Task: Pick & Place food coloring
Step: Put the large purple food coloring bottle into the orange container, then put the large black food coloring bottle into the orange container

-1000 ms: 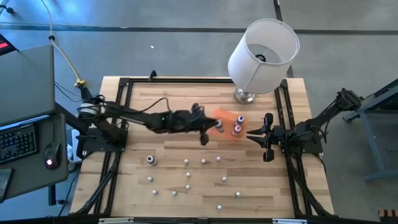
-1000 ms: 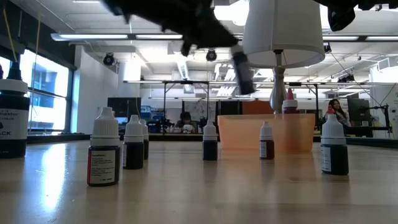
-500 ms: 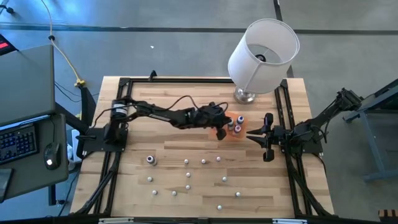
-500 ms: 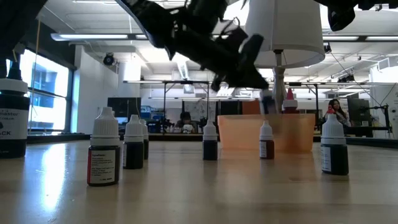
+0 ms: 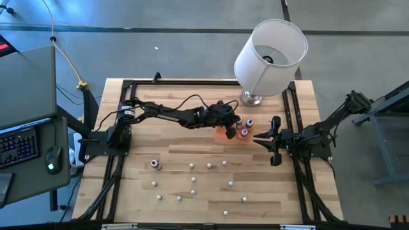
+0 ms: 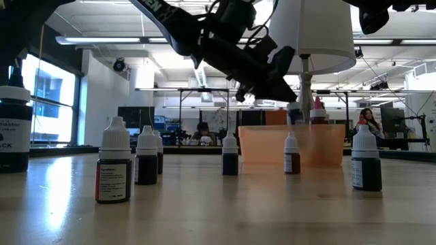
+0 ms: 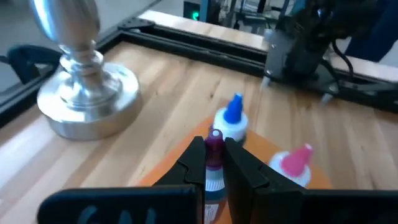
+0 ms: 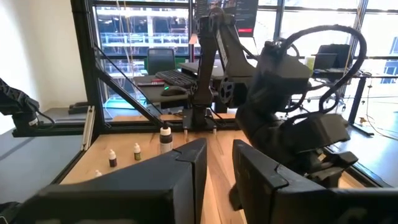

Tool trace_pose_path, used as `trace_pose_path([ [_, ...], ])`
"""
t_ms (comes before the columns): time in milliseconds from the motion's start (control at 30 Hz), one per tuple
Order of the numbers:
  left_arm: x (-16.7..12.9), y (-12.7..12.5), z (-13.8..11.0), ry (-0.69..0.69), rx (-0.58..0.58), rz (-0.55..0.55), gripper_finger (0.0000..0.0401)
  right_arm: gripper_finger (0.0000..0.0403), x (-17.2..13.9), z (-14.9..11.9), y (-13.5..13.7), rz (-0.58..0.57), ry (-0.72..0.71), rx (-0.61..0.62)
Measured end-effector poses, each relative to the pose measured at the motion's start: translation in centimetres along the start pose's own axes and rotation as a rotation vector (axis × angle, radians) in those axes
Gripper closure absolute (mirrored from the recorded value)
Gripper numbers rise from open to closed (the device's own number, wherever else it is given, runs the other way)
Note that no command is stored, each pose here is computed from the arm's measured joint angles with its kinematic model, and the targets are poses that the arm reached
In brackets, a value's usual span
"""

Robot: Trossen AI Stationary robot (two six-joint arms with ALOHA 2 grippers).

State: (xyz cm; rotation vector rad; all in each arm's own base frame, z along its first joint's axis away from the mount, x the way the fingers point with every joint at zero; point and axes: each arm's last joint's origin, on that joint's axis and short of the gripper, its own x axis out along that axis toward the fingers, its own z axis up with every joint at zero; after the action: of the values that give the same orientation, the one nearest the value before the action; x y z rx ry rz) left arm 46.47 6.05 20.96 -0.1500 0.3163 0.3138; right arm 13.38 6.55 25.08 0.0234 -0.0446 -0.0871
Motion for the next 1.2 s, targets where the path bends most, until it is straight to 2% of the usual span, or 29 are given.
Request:
trace_pose_path([
  [167, 0.0, 0.1, 0.0, 0.0, -0.003, 0.005, 0.0379, 0.0332, 0.0, 0.0, 0.0, 0.0, 0.0, 0.007],
  [300, 1.0, 0.0, -1.5, 0.018, 0.003, 0.004, 0.0379, 0.0332, 0.0, 0.0, 0.0, 0.0, 0.0, 0.007],
  [433, 0.9, 0.0, -0.9, -0.023, -0.004, 0.0, 0.0379, 0.0332, 0.0, 0.0, 0.0, 0.0, 0.0, 0.007],
  [533, 1.7, 0.1, -1.9, -0.017, -0.002, 0.019, 0.0378, 0.0332, 0.0, 0.0, 0.0, 0.0, 0.0, 0.007],
  [633, 1.6, 0.1, -1.8, -0.026, -0.004, 0.042, 0.0359, 0.0332, 0.0, 0.0, 0.0, 0.006, 0.0, 0.008],
  [900, 1.7, 0.5, -1.9, -0.024, -0.004, 0.062, 0.0279, 0.0332, 0.0, 0.0, 0.1, 0.019, 0.0, 0.007],
  [1100, 1.3, 0.6, -1.4, -0.023, 0.021, 0.076, 0.0271, 0.0332, 0.0, 0.0, 0.1, 0.019, 0.0, 0.007],
  [1200, -0.3, 0.2, 0.9, -0.039, 0.033, 0.019, 0.0271, 0.0332, 0.0, 0.0, 0.1, 0.023, 0.003, 0.006],
])
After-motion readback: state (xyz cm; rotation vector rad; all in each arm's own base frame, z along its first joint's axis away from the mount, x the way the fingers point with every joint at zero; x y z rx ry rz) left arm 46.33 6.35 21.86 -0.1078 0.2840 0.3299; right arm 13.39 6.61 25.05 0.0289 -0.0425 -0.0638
